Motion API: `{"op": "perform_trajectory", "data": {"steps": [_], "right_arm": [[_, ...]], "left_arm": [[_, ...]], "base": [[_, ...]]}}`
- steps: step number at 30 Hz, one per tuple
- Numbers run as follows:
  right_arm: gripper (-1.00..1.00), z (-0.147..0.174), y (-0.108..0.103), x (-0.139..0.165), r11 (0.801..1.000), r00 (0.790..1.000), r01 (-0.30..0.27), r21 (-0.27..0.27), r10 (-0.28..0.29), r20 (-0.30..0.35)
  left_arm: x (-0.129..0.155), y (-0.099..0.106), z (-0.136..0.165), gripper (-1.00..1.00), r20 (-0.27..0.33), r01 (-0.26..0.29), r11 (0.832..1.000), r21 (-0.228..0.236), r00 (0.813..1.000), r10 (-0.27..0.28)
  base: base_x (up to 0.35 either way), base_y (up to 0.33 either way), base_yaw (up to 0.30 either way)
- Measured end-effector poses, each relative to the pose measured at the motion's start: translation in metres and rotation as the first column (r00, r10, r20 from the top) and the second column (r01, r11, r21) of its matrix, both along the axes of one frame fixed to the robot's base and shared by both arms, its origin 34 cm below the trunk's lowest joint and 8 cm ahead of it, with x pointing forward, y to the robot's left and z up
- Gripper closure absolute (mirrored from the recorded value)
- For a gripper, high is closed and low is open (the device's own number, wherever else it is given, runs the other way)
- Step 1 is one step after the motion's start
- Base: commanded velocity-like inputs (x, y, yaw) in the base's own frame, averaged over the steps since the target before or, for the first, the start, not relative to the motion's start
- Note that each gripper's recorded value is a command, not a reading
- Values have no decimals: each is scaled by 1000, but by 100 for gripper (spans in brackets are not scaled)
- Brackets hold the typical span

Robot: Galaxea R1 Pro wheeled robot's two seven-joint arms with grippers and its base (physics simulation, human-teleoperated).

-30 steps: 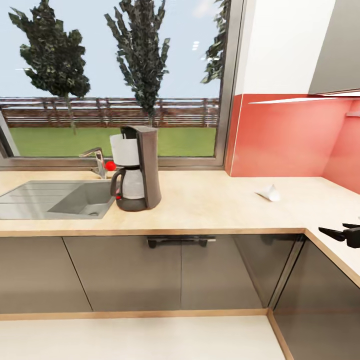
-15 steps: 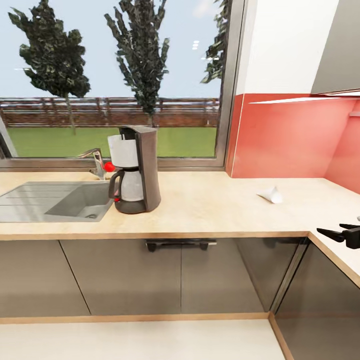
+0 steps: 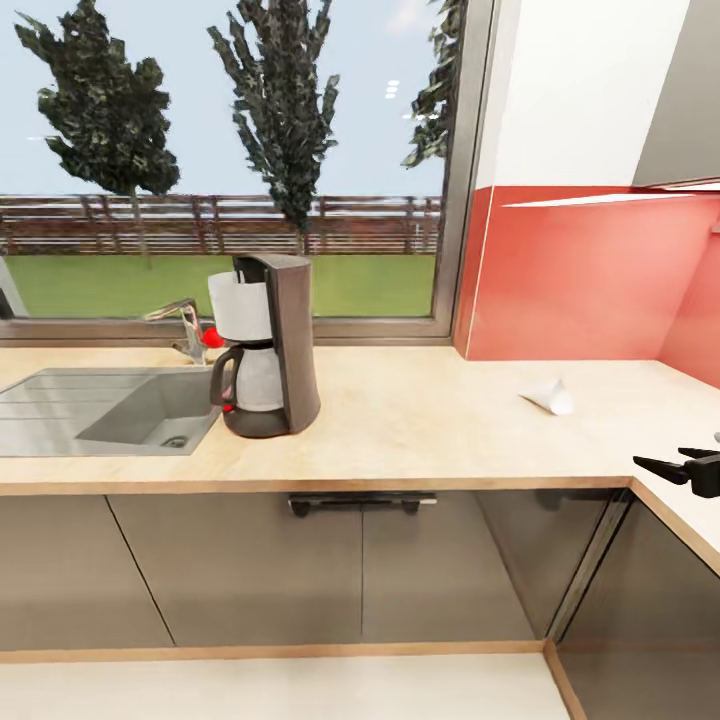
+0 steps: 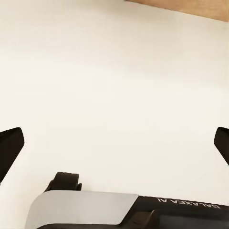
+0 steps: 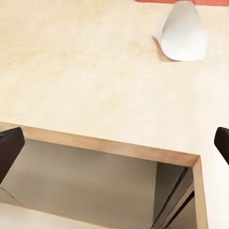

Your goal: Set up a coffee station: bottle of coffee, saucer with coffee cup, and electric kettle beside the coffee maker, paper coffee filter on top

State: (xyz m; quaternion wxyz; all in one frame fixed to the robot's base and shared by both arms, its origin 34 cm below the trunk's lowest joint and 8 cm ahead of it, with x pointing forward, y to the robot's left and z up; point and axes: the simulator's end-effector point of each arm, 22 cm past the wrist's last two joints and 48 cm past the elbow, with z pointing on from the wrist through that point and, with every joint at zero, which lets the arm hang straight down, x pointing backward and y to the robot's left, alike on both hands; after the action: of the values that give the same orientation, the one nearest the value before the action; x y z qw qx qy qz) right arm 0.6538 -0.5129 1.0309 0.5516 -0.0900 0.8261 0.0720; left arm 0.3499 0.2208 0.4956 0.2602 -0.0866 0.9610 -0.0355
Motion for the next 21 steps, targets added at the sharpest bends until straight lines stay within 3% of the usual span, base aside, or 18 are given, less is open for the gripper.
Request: {"op": "perform_trajectory", "data": {"steps": [14, 21], "right_arm": [[-100, 0, 0, 0, 1000, 1000, 0, 0, 0, 0], [-100, -7, -3, 1, 1000, 1000, 6, 10, -6, -13]], "left_arm": [[0, 0, 0, -100, 0, -1, 1000, 0, 1000, 1], [0, 0, 0, -100, 0, -1, 1000, 0, 1000, 1]], "base": [[304, 0, 0], [140, 0, 0]]}}
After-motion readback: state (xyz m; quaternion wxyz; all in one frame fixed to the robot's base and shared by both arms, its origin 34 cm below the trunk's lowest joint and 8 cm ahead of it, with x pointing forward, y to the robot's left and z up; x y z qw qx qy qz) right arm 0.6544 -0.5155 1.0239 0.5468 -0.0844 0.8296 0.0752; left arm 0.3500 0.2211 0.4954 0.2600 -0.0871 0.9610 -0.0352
